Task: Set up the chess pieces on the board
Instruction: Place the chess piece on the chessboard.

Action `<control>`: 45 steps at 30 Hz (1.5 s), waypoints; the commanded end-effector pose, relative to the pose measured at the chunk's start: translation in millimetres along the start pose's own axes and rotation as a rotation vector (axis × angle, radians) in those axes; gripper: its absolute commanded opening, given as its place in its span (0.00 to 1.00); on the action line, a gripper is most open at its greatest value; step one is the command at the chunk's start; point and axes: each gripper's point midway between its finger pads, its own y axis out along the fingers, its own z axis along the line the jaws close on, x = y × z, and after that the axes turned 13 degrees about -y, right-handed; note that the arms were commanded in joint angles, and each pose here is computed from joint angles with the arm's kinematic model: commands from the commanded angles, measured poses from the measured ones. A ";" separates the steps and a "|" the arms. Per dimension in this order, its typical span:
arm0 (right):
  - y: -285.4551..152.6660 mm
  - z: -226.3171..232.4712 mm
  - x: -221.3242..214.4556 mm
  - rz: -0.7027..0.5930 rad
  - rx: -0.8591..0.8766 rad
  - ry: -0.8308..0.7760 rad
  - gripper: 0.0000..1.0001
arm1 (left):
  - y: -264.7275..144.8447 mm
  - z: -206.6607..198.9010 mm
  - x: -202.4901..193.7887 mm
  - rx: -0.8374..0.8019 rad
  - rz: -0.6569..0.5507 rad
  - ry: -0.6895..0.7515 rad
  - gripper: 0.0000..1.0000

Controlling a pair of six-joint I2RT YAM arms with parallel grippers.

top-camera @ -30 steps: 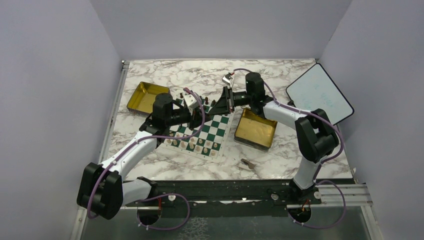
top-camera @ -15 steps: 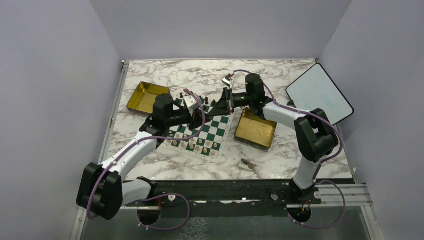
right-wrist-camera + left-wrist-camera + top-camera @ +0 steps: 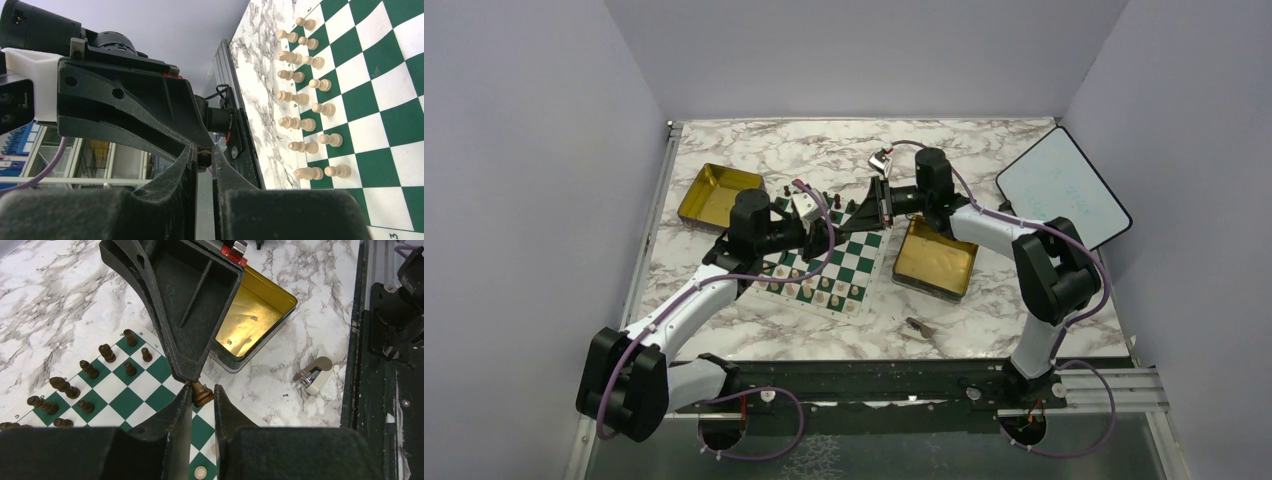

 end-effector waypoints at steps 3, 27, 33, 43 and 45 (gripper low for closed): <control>1.7 4.7 -0.6 -0.001 0.020 -0.024 0.13 | -0.4 8.7 4.5 0.059 -0.007 -0.011 0.36; -54.3 -90.6 88.0 -0.152 -0.803 -0.343 0.15 | -70.0 52.5 -18.9 0.635 0.010 -0.384 0.99; -52.8 -102.6 98.4 -0.121 -0.951 -0.486 0.15 | -85.7 58.6 -20.1 0.656 0.011 -0.452 0.99; -22.9 -131.9 82.4 -0.075 -1.061 -0.566 0.17 | -111.1 63.3 -12.5 0.766 -0.067 -0.328 0.99; -17.8 -140.9 76.0 -0.065 -1.075 -0.571 0.17 | -112.9 63.4 -12.4 0.780 -0.064 -0.315 0.99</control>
